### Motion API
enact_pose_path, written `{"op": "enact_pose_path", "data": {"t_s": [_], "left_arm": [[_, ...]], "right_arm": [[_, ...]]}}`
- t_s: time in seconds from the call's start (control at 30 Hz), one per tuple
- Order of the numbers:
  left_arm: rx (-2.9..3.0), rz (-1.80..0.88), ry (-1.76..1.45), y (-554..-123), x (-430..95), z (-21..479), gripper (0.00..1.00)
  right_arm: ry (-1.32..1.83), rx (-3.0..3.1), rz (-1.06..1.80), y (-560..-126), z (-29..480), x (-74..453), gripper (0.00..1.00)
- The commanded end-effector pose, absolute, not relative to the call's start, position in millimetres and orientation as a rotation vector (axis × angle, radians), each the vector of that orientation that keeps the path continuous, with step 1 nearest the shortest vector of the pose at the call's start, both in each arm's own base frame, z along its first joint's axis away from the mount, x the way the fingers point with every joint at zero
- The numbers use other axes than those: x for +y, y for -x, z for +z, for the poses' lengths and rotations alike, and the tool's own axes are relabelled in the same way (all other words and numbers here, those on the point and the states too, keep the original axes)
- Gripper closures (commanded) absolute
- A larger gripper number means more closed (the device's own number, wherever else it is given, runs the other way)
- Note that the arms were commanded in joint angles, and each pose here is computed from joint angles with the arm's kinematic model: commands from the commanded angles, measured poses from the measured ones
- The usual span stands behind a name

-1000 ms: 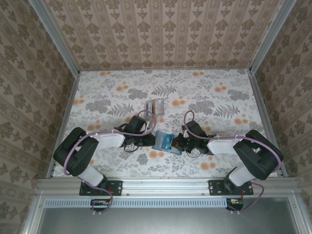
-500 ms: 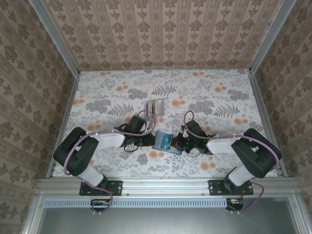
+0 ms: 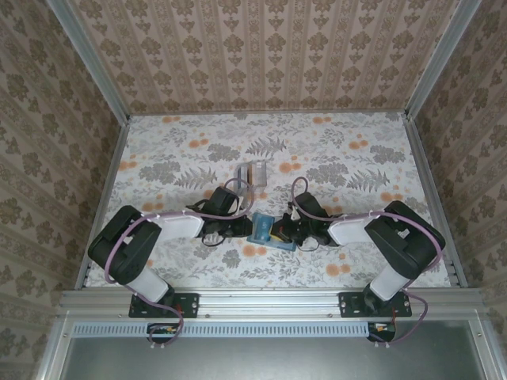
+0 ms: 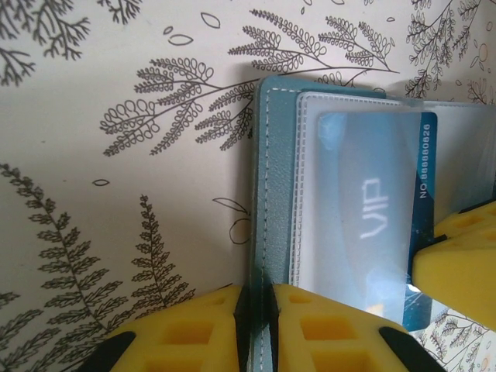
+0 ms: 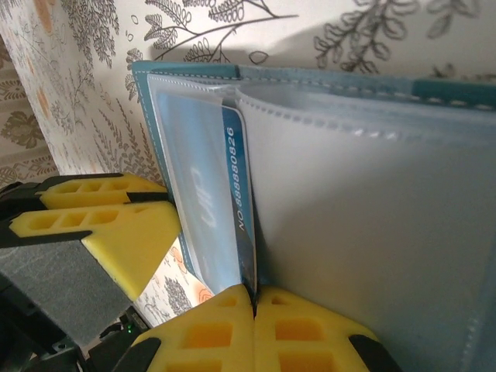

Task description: Put the credit cards into the card holder

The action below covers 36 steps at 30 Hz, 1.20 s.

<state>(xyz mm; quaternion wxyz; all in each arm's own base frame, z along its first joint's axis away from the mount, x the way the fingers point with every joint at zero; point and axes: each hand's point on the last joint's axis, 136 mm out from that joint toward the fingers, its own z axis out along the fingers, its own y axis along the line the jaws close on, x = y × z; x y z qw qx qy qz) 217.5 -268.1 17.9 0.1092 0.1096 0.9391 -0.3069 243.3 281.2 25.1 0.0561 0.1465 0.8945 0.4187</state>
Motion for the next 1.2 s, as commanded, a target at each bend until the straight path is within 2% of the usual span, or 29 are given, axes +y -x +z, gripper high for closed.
{"op": "enact_pose_path", "data": {"t_s": [0.0, 0.3, 0.53, 0.7, 0.83, 1.07, 1.17], "left_arm": [[2.890, -0.852, -0.333, -196.3, -258.3, -9.4, 0.83], [2.883, -0.852, -0.340, -195.3, -257.3, -7.7, 0.83], [2.837, -0.802, -0.258, -201.1, -239.5, 1.0, 0.84], [2.798, -0.763, -0.233, -211.8, -231.1, 9.7, 0.81], [2.767, -0.786, -0.237, -218.8, -232.9, 16.9, 0.81], [2.750, -0.827, -0.250, -218.8, -238.6, 13.6, 0.81], [2.745, -0.832, -0.260, -218.8, -242.4, 11.7, 0.81]], "right_arm": [[-0.460, 2.738, 1.275, -244.2, 20.4, 290.0, 0.99], [-0.425, 2.776, 1.253, -241.2, 16.6, 295.1, 0.92], [-0.376, 2.803, 1.152, -234.2, 25.2, 281.1, 0.75], [-0.348, 2.815, 1.073, -230.7, 36.5, 270.2, 0.69], [-0.327, 2.828, 0.987, -227.1, 44.7, 258.8, 0.54], [-0.293, 2.817, 0.757, -221.1, 55.2, 223.1, 0.47], [-0.300, 2.810, 0.762, -221.2, 52.6, 222.8, 0.46]]}}
